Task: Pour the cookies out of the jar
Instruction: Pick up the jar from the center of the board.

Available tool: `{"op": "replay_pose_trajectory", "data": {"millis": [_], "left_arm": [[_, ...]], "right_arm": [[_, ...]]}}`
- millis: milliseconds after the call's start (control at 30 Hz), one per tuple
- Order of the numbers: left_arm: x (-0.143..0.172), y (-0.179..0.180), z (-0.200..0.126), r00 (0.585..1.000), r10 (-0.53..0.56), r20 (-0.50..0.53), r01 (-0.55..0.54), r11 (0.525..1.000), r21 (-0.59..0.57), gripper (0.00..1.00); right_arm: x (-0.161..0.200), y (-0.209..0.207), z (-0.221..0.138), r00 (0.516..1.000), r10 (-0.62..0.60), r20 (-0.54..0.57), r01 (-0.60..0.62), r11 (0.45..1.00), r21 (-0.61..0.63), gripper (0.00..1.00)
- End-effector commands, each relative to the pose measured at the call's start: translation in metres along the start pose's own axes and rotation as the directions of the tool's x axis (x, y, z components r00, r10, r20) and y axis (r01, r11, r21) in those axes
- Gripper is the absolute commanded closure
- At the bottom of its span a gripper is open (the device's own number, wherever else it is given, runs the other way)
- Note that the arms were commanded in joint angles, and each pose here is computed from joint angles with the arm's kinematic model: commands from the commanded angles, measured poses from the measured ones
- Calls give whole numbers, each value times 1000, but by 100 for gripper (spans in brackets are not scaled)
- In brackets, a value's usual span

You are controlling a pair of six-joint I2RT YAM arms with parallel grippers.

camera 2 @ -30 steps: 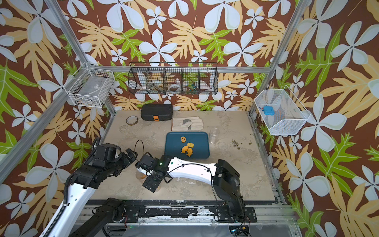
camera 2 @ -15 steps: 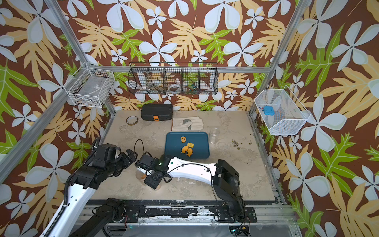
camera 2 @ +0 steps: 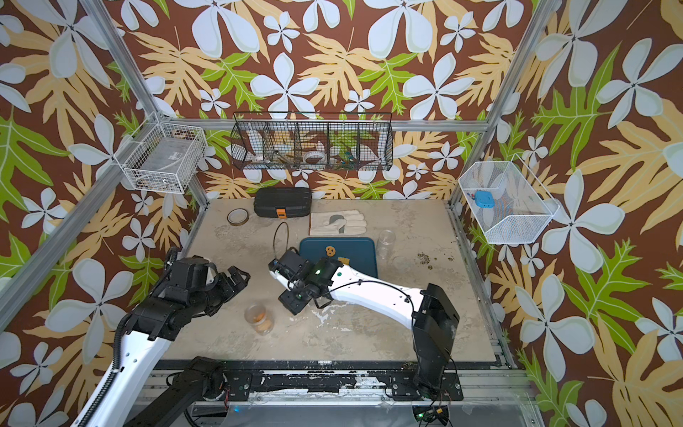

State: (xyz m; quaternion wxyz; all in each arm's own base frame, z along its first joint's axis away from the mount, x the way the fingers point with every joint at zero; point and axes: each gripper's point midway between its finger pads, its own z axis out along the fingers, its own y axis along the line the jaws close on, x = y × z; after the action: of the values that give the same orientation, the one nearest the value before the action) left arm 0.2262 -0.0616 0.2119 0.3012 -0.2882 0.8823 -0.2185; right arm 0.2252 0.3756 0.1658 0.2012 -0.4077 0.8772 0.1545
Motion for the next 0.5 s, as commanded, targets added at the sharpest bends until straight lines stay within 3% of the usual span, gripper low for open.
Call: {"op": "replay_pose_trajectory", "data": {"millis": [0, 200, 367, 467], "left_arm": [[-7, -23, -3, 999, 45, 8, -45, 995, 85, 0], [-13, -71, -1, 996, 81, -41, -68, 963, 260, 0], [-16, -126, 0, 990, 75, -122, -8, 880, 476, 0], [-16, -159, -4, 979, 73, -191, 59, 795, 604, 0]], "right_arm": [[-5, -23, -14, 993, 107, 40, -106, 994, -40, 40], [-11, -87, -55, 924, 358, 136, -341, 930, -136, 41], [-15, -133, -96, 777, 588, 227, -520, 801, -297, 42], [-16, -147, -118, 683, 684, 255, -561, 715, -417, 43]]}}
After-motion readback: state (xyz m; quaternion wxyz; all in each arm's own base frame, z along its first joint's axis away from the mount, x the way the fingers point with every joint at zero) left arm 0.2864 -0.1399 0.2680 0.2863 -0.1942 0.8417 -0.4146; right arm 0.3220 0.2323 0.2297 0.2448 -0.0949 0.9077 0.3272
